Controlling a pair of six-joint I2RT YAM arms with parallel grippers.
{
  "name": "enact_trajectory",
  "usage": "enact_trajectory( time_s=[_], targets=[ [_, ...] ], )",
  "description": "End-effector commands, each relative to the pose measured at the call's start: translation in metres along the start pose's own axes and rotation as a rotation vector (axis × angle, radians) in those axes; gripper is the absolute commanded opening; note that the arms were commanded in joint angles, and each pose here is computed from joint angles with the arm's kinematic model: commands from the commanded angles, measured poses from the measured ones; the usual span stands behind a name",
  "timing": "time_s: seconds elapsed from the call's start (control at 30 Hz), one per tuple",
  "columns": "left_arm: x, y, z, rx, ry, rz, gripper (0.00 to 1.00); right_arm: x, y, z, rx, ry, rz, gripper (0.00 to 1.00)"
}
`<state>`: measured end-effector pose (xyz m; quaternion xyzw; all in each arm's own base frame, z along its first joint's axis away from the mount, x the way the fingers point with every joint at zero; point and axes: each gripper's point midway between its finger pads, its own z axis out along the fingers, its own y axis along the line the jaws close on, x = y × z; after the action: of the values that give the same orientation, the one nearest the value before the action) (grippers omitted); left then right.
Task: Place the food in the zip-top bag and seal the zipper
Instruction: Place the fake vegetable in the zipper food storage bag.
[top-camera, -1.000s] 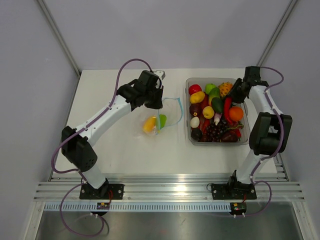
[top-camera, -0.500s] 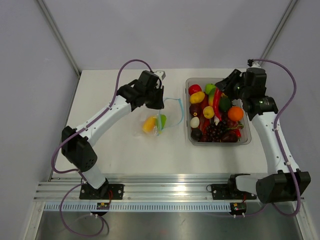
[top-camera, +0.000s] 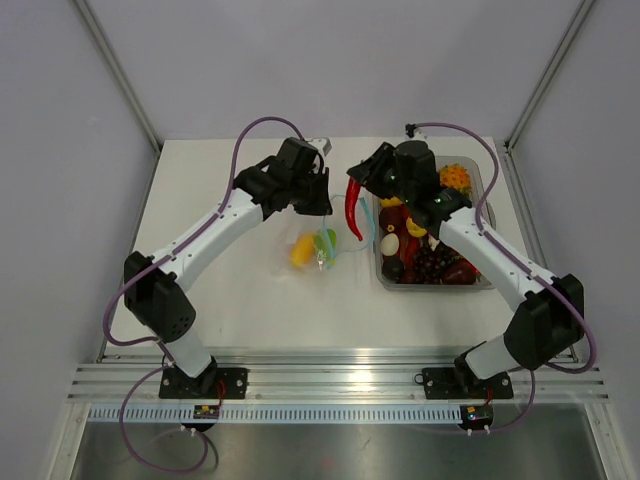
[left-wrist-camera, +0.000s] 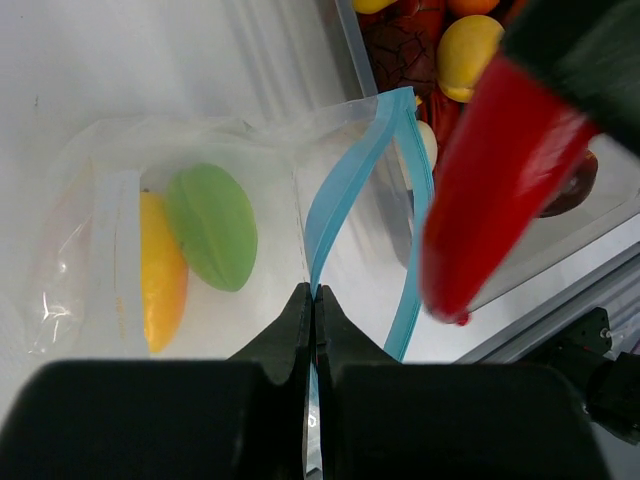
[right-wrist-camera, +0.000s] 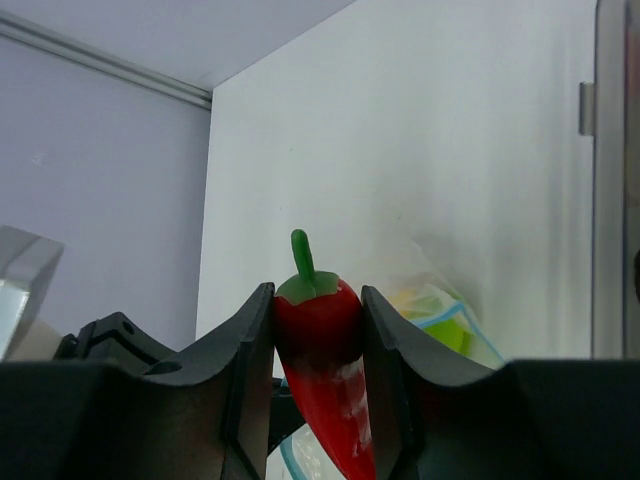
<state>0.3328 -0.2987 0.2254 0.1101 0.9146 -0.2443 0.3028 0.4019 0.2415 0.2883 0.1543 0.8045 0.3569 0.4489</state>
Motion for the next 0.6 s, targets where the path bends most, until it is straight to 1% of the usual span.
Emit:
enact_trajectory(
  time_s=[0.0,0.07,0.13,0.2,0.37,0.57],
  targets=[
    [-0.022,-0.017,-0.008,0.06,-0.053,-0.009,0.0,-0.011,0.026,0.007,-0.029,-0.142,0.042,0.11],
    [-0.023,-0.017,-0.008,0.059,-0.05,-0.018,0.0,-0.002,0.024,0.011,0.001,-0.173,0.034,0.11],
    [-0.022,-0.022,-0.006,0.081,-0.037,-0.037,0.0,0.007,0.013,0.015,0.023,-0.175,0.054,0.12],
    [-0.021,-0.026,-0.005,0.103,-0.028,-0.047,0.0,0.007,0.007,0.014,0.022,-0.204,0.087,0.12],
    [-0.016,-0.024,0.001,0.102,-0.017,-0.051,0.0,0.008,-0.005,0.007,0.058,-0.241,0.094,0.13],
    [-0.016,-0.025,0.005,0.11,-0.014,-0.065,0.0,0.027,-0.022,0.001,0.079,-0.208,0.112,0.14]
  ],
)
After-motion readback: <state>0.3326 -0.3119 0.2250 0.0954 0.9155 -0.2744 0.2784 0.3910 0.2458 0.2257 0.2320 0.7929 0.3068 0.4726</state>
